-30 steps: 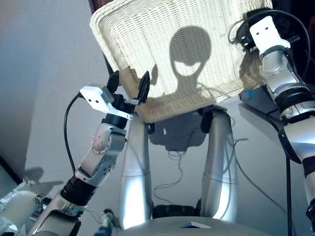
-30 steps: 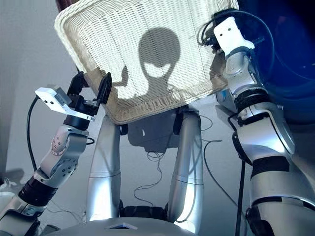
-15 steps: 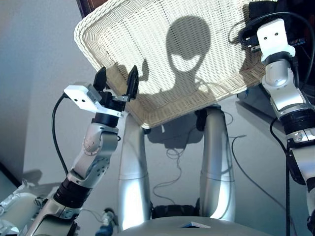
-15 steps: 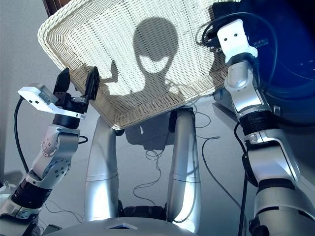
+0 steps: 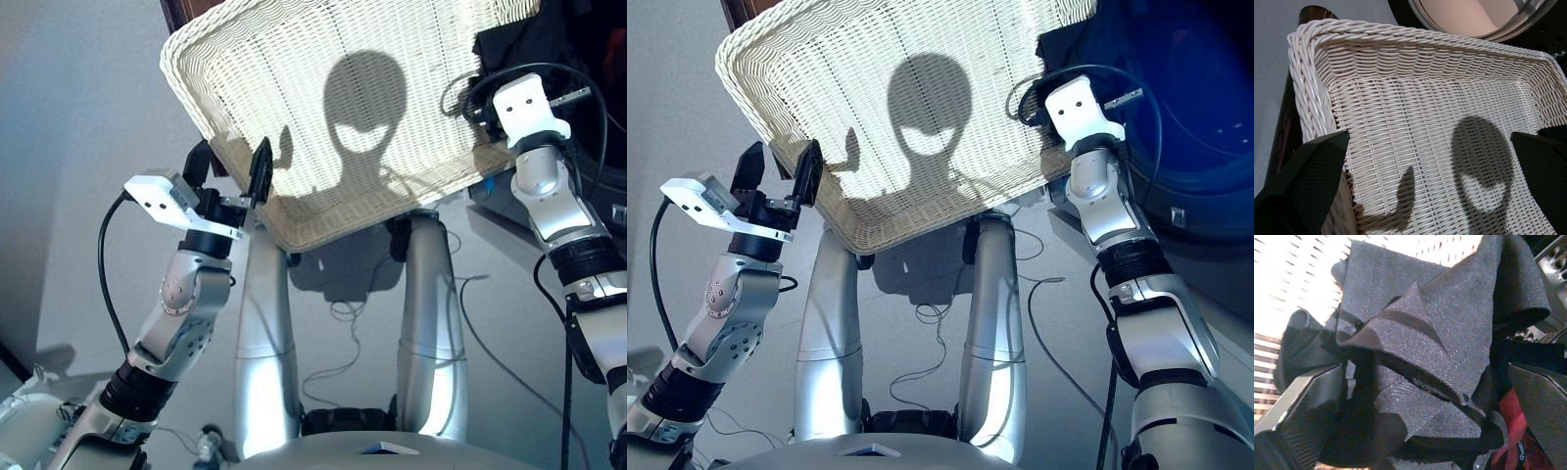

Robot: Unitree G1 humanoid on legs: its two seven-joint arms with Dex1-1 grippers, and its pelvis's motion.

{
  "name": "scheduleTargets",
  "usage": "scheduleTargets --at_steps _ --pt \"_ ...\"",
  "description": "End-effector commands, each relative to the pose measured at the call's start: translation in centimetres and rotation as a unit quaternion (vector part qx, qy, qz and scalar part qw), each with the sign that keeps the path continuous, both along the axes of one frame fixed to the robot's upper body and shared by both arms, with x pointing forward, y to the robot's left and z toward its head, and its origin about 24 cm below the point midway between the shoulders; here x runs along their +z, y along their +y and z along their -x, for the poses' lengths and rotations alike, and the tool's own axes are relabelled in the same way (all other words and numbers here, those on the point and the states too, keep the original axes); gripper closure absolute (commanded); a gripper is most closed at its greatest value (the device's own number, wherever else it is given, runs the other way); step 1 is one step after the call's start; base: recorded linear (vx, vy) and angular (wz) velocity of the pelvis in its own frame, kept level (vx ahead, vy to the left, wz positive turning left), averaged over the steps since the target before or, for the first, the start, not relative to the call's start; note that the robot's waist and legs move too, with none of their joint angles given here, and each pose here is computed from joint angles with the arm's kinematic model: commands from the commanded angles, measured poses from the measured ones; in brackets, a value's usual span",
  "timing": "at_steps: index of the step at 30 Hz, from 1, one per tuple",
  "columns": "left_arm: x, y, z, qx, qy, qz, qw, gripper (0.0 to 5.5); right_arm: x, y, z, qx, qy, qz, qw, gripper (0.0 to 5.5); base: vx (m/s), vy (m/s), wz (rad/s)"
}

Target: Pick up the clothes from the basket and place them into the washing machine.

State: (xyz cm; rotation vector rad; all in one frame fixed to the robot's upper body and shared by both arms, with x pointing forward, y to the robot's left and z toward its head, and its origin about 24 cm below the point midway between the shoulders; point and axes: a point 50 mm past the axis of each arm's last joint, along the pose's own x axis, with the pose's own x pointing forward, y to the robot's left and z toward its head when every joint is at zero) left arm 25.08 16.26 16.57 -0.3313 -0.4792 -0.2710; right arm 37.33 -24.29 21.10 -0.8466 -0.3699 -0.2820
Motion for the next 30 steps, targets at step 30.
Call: scheduleTargets --at_steps 30 --pt "1.0 0.7 1.9 0.002 -0.035 0.026 0.999 0.0 2.2 4.3 0.1 0.051 0.033 0.325 0.944 0.0 0.0 0.0 0.0"
